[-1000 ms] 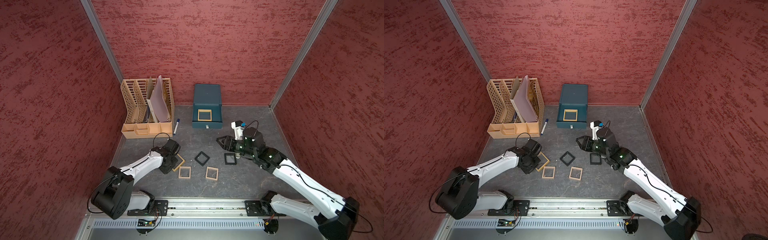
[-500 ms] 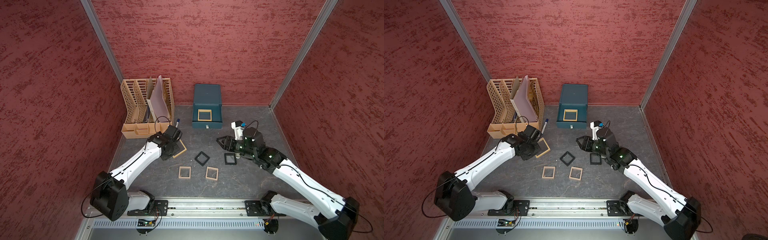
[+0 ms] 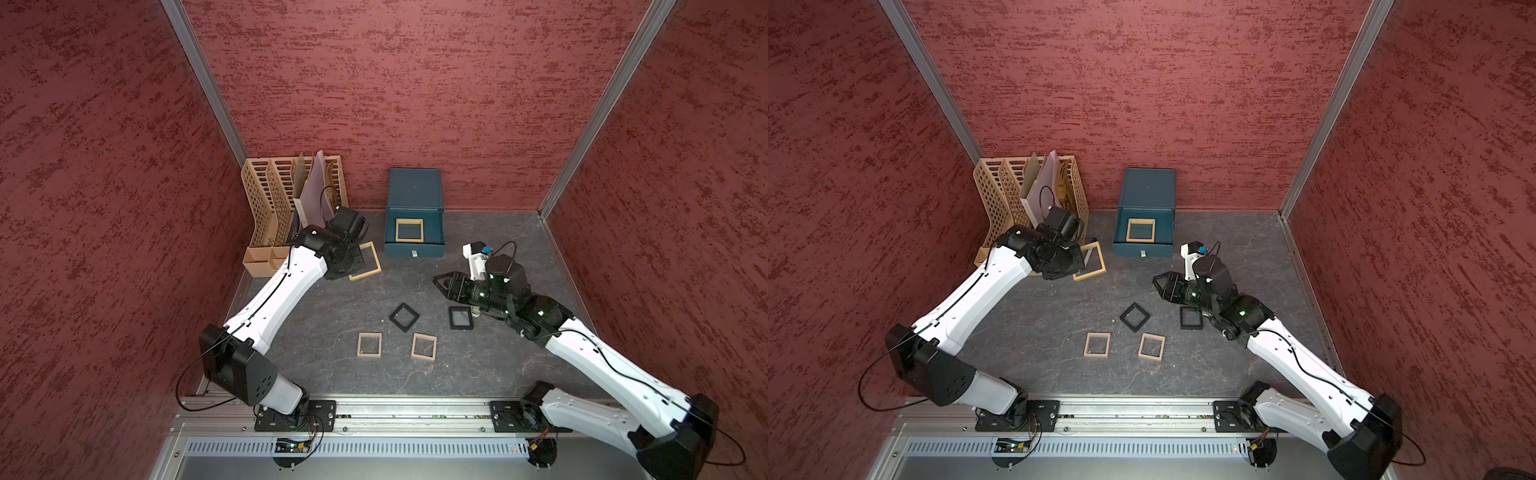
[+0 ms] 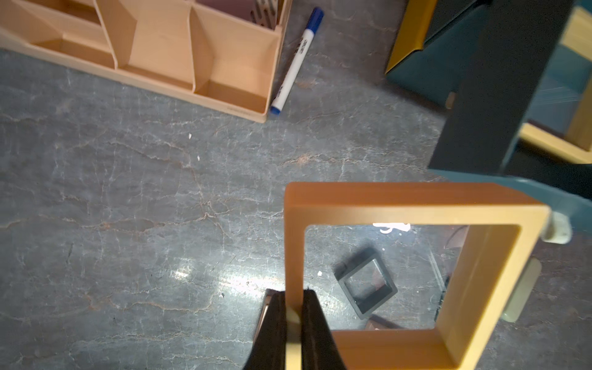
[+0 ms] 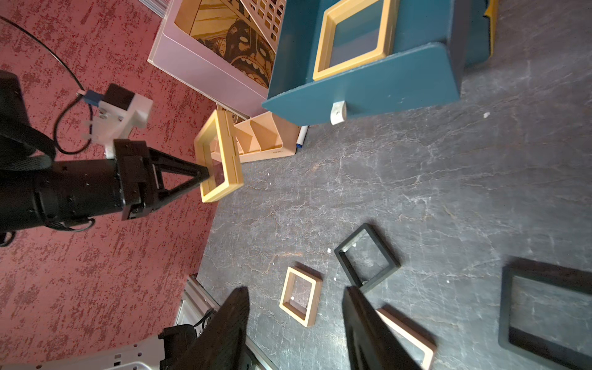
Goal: Place the brooch boxes into the drawer by color
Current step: Place the brooch box in the drawer.
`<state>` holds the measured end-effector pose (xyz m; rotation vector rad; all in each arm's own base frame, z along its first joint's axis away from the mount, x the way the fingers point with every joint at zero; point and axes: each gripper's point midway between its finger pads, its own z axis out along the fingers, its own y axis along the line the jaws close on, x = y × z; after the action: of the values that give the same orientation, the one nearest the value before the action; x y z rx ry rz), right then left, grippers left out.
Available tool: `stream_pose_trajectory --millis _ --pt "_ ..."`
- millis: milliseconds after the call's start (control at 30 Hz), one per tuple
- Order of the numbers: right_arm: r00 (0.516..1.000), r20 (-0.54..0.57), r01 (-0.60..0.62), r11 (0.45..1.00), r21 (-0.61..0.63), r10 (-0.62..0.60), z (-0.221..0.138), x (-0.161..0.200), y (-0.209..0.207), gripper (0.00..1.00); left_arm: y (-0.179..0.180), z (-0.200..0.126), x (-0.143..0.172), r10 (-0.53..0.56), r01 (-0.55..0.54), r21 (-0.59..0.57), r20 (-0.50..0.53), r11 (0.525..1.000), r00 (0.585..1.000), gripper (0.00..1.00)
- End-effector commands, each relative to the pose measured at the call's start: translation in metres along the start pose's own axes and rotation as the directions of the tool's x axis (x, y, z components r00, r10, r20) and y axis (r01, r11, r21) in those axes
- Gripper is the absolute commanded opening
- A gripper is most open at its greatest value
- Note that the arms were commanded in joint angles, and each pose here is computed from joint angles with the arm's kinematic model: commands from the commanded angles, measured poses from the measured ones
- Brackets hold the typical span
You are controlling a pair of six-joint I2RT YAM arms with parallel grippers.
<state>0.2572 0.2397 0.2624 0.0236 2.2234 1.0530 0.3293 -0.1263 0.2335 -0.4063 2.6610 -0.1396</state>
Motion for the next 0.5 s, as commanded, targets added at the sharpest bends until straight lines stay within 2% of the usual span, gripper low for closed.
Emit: stream_pose_trajectory --millis 0,167,467 --pt "1.0 0.018 0.004 1.0 -0.005 -0.004 -0.005 -0.003 0.006 0.52 -0.006 -0.011 -0.007 0.098 -0.097 0.02 -0.026 0.995 0.995 0.0" --pt "1.0 0.017 0.002 1.0 0.003 -0.002 -0.004 -0.003 0.004 0.52 -0.024 -0.018 -0.023 0.152 -0.15 0.05 -0.042 0.987 0.988 0.0" --pt "0.998 0.059 0.014 0.999 -0.036 -0.012 -0.011 -0.003 0.006 0.52 -0.073 -0.024 -0.049 0.166 -0.161 0.16 -0.018 0.974 0.986 0.0"
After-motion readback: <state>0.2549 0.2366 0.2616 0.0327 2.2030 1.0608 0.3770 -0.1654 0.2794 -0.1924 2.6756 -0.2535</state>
